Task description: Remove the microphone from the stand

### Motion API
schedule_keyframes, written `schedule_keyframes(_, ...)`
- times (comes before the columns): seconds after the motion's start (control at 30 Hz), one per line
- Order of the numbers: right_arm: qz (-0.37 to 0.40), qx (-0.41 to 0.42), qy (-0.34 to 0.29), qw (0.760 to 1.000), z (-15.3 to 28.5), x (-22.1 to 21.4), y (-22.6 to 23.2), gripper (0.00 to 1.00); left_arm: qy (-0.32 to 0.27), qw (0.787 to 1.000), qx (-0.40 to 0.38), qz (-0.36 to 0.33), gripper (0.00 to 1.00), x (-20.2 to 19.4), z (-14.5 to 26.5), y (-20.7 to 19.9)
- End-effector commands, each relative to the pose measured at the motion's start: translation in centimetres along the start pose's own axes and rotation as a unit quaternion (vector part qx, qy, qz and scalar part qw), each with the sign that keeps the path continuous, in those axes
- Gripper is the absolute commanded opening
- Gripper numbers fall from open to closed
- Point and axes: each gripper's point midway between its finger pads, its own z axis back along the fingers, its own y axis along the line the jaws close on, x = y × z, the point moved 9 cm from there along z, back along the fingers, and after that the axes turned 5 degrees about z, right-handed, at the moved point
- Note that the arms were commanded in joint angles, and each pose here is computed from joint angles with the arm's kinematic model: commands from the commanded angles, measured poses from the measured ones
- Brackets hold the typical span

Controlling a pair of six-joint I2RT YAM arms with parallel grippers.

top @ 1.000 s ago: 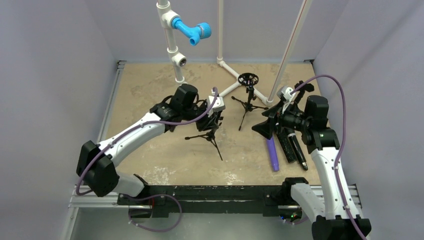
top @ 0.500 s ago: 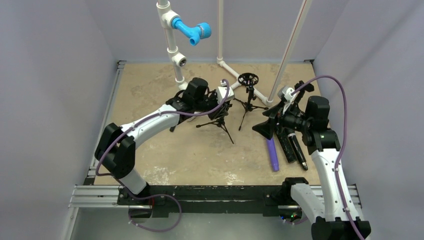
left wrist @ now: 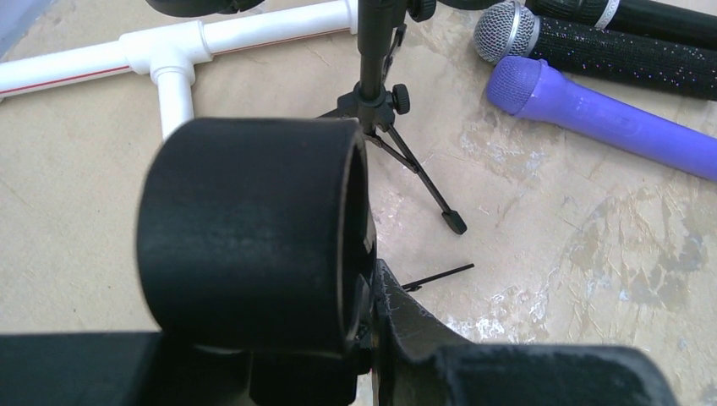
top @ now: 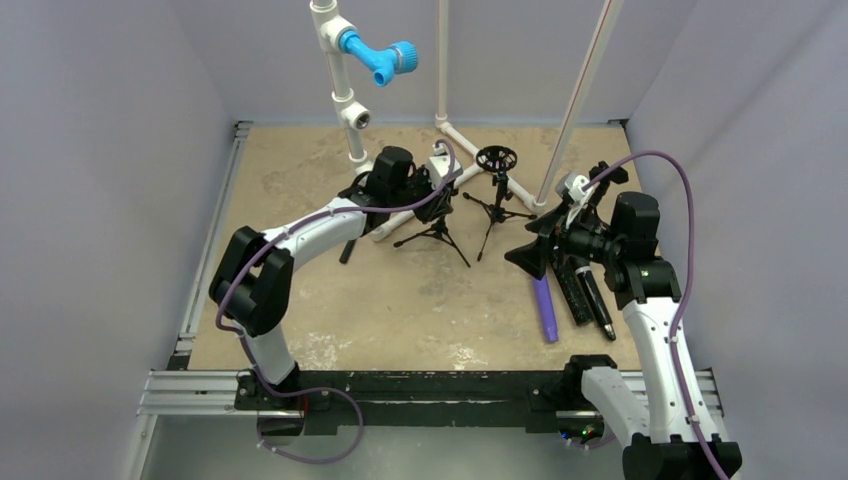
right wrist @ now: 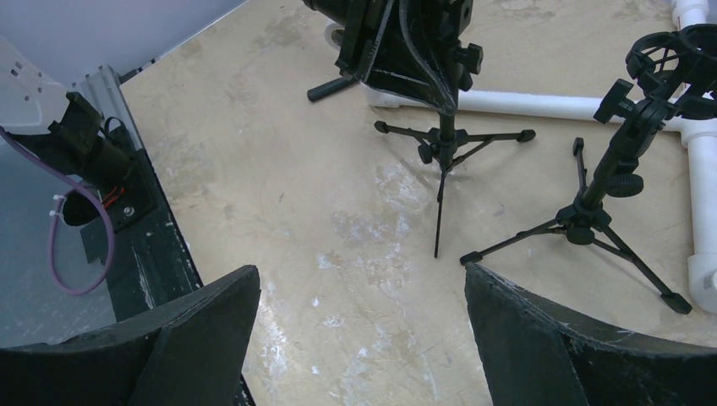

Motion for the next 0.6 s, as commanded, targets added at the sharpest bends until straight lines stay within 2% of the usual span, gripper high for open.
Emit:
schedule_keyframes(0.0, 0.023, -0.006, -0.013, 1.0, 0.4, 1.1, 0.2, 0.9, -0.076, 0.996, 0.031, -0.02, 0.02, 3.6, 0.0, 1.4)
schedule_keyframes(0.1, 0.023, -0.005, -0.013, 1.0, 0.4, 1.1, 0.2, 0.9, -0.07, 0.997, 0.039, -0.019, 0.04, 3.1, -0.2, 1.6)
schedule_keyframes(0.23, 0.024, -0.005, -0.013, 1.0, 0.4, 1.0, 0.2, 0.9, -0.064, 0.997, 0.037, -0.014, 0.12, 2.2, -0.3, 1.5)
schedule_keyframes(0.57, 0.025, -0.006, -0.015, 1.0, 0.6, 0.7, 0.5, 0.9, -0.036, 0.998, 0.057, 0.002, 0.44, 1.1, 0.5, 1.4)
